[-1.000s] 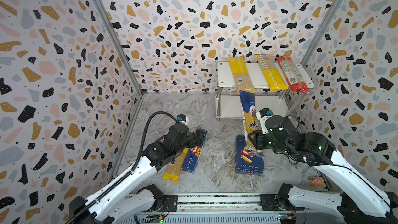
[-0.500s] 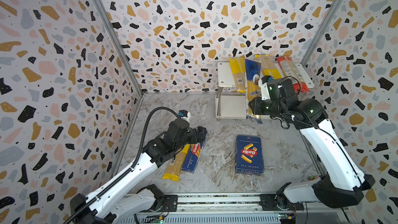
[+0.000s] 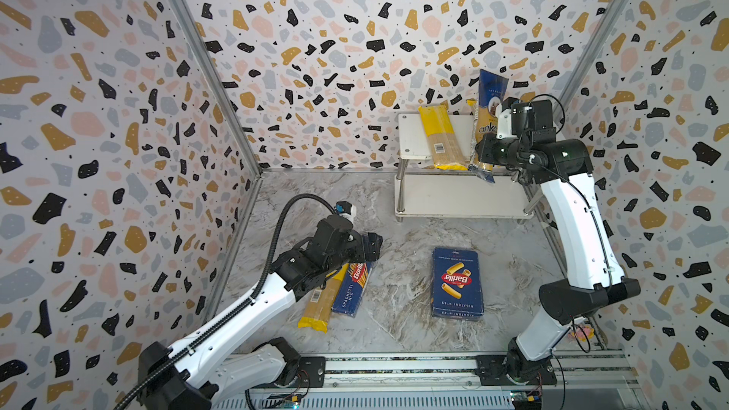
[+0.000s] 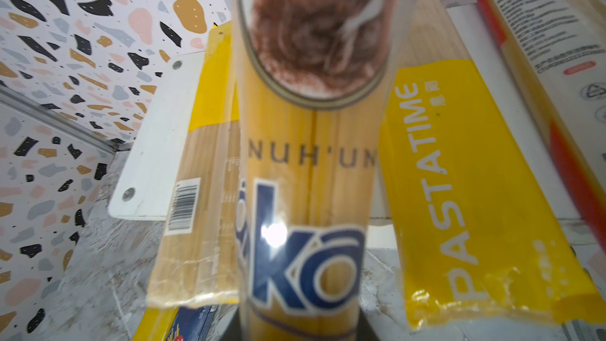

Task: Arrange pasta packages on shelves
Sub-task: Place the pasta bag on the shelf.

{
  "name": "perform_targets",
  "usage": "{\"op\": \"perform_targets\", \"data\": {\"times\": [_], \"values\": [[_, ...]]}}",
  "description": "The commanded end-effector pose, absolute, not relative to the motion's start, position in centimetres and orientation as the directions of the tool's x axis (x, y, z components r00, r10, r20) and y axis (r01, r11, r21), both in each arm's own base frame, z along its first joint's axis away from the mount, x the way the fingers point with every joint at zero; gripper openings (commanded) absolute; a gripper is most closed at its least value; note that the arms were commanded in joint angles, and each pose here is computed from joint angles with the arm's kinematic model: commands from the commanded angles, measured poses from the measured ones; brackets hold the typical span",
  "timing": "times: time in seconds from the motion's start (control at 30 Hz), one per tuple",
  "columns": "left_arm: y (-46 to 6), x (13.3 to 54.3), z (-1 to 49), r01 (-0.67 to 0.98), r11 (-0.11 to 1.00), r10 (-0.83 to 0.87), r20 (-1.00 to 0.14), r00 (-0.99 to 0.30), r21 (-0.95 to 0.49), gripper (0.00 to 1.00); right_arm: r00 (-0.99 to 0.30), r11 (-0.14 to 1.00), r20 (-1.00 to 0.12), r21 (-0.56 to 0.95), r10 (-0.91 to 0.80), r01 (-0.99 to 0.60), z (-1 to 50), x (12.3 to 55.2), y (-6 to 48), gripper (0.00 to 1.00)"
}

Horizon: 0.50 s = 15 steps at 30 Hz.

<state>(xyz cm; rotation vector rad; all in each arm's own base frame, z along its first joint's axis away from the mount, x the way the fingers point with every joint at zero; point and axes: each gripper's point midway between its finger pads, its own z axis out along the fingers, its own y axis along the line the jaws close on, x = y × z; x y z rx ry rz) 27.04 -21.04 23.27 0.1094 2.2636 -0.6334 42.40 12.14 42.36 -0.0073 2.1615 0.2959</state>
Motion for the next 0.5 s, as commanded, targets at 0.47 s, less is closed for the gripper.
{"op": "perform_targets", "data": {"times": [0.47], "values": [[-22.0, 28.2, 23.1, 0.306, 0.866, -0.085, -0.719, -0.69, -0.396, 0.99, -0.325, 0.977, -0.945, 0.113, 0.05, -0.179, 48.7, 46.4, 12.1, 0.16]]}}
